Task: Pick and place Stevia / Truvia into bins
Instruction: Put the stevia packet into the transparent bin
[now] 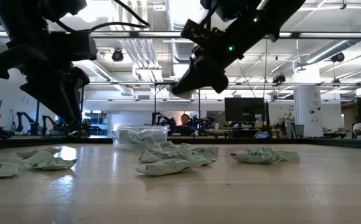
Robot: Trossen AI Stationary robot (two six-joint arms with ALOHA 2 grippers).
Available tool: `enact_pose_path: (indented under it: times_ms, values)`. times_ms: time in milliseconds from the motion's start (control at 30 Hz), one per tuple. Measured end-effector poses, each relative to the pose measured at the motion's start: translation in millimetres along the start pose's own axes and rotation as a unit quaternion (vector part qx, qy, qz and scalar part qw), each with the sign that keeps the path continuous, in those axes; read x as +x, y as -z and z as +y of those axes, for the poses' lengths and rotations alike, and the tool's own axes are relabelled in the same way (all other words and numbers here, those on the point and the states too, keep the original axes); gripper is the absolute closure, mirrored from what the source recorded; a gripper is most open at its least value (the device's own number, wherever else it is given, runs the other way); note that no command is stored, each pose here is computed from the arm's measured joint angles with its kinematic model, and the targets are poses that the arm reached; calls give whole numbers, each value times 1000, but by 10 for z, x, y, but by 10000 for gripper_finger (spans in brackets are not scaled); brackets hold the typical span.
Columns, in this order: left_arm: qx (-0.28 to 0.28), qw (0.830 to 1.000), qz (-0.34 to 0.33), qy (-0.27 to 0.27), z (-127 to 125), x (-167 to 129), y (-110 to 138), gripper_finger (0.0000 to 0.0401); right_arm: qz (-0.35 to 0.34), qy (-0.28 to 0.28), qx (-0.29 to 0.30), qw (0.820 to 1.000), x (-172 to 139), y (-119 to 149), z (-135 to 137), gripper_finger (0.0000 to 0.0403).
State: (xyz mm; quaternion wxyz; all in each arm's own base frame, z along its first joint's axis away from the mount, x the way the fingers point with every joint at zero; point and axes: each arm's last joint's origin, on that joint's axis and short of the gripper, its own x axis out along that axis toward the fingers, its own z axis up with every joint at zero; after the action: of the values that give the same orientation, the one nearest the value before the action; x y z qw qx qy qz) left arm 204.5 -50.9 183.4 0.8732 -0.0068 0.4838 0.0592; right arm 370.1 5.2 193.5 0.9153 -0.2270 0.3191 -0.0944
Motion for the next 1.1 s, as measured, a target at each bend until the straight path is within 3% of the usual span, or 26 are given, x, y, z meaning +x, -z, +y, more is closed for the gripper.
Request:
enact_pose_path:
  times_ms: [367, 567, 933, 1100]
  values:
    - [-14, 999, -17, 23, -137, -31, -17, 291, -129, -61, 73, 987, 198, 192, -405, 394]
    - [-10, 999, -28, 35, -197, -51, -20, 291, -112, -64, 83, 988, 442, 307, -405, 394]
    - [-8, 999, -26, 34, -196, -50, -14, 291, -115, -62, 97, 987, 749, 203, -425, 394]
    - [-8, 999, -25, 34, -196, -49, -14, 291, -76, -71, 102, 989, 957, 213, -447, 394]
